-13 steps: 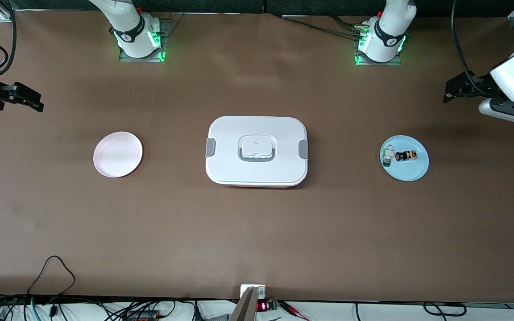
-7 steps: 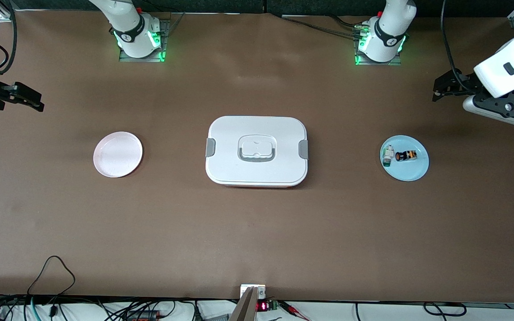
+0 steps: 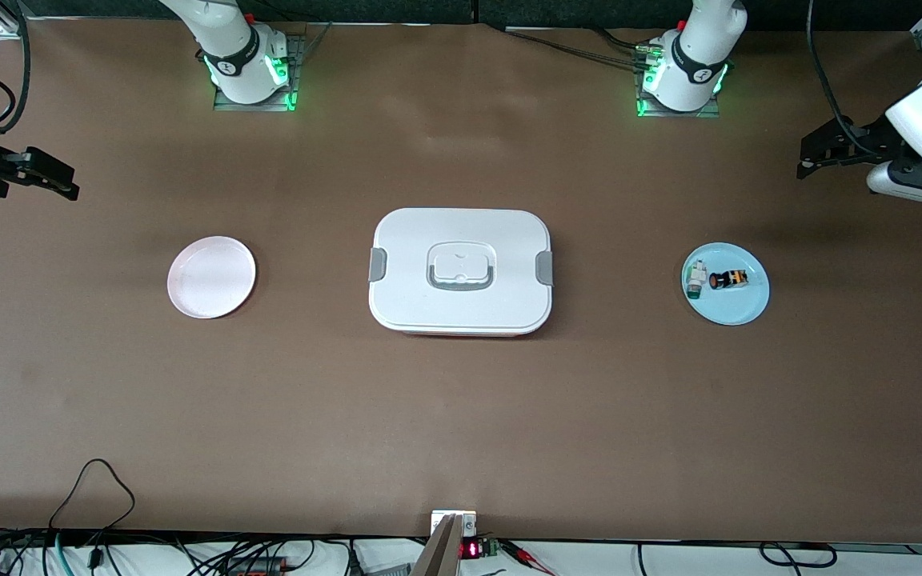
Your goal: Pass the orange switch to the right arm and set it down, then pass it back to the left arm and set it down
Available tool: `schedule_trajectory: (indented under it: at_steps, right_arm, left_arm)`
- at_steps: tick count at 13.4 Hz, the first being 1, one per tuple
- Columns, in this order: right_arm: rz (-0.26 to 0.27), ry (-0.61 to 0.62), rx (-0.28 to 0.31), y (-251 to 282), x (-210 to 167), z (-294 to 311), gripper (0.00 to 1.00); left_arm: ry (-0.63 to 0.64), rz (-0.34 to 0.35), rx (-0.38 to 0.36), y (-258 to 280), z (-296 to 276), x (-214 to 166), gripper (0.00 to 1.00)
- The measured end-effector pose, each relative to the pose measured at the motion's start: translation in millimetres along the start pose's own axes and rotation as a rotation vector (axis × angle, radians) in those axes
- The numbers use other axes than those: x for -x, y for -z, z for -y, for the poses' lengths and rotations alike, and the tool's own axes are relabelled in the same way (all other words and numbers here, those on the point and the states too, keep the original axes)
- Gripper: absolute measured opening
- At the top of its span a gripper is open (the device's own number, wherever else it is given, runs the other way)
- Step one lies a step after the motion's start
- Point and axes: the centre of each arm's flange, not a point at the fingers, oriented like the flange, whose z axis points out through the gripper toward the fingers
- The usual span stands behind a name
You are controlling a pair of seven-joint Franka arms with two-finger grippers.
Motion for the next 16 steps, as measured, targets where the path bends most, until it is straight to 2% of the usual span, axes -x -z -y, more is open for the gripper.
schedule_trajectory:
  at_steps: [3,5,9,16]
  right_arm:
    - [0.003,0.0,0.0,0,0,0,1.0]
    - [0.024,-0.002,-0.001,0,3,0,1.0]
    - [0.01,-0.016,-0.001,11,4,1,1.0]
    - [0.017,-0.016,-0.001,11,5,2,1.0]
  left_arm:
    - [0.0,0.001,-0.001,0,-4,-1,1.0]
    - [0.005,0.001,-0.001,0,-6,-1,1.0]
    - [0.022,0.001,-0.001,0,-6,-1,1.0]
    - [0.101,0.022,0.0,-3,-7,1,1.0]
